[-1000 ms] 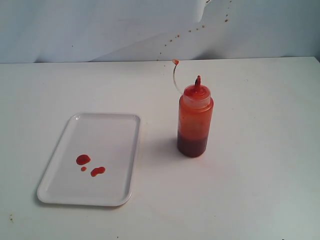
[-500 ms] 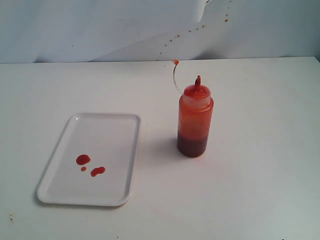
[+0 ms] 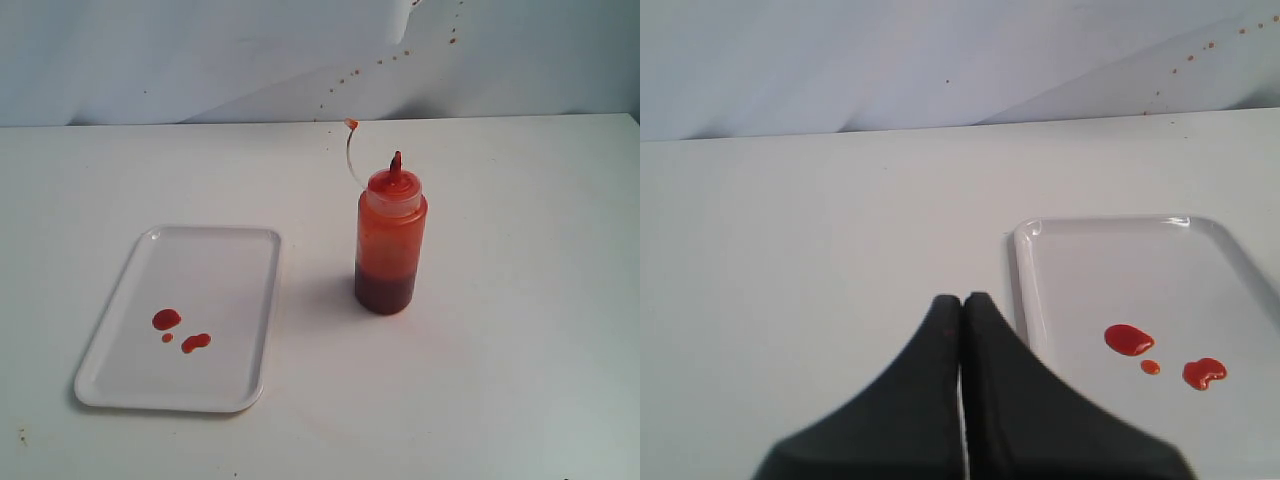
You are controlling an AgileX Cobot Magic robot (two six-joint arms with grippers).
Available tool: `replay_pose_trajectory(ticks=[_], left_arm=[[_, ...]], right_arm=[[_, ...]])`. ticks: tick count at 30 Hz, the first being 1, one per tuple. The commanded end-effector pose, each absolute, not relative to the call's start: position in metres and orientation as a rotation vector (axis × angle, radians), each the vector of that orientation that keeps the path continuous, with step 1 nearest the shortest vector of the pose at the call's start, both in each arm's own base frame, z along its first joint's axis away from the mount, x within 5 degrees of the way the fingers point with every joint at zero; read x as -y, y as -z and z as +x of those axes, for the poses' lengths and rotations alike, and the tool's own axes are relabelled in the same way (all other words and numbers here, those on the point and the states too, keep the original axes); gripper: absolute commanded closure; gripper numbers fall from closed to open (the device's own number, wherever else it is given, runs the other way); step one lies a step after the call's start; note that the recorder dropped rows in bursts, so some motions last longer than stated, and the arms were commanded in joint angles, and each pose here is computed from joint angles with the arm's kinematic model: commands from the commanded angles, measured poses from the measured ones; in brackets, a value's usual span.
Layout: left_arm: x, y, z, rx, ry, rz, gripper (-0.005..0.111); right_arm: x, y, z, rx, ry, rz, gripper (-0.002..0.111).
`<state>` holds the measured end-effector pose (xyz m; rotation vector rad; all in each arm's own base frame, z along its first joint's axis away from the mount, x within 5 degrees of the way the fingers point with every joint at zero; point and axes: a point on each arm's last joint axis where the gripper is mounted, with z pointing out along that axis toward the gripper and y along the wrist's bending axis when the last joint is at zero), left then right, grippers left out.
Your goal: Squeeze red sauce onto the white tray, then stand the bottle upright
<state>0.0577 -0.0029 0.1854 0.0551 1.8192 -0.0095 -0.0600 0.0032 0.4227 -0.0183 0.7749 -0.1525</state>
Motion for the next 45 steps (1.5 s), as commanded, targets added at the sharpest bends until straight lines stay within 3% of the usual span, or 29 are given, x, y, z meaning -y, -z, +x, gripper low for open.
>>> replay_pose_trajectory(ticks=[1,23,29,42,45], left_arm=[[0.003,-0.185,0.058,-1.816,0.009,0.053,0.107],[0.003,-0.185,0.058,-1.816,0.009,0.053,0.107],[0.003,-0.185,0.058,-1.816,0.009,0.053,0.107],[0.003,-0.185,0.058,-1.816,0.009,0.053,0.107],[0.003,-0.185,0.058,-1.816,0.009,0.053,0.107]], right_arm=[[-0.002,-0.422,-0.059,-0.777,0.134,-0.024,0.108],[-0.002,-0.406,-0.042,-0.84,0.134,-0.027,0.108],[0.0,-0.367,-0.008,-0.992,0.13,-0.032,0.108],[0.002,-0.229,0.053,-1.446,0.118,-0.044,0.108],[0.003,-0.211,0.056,-1.504,0.117,-0.045,0.108]])
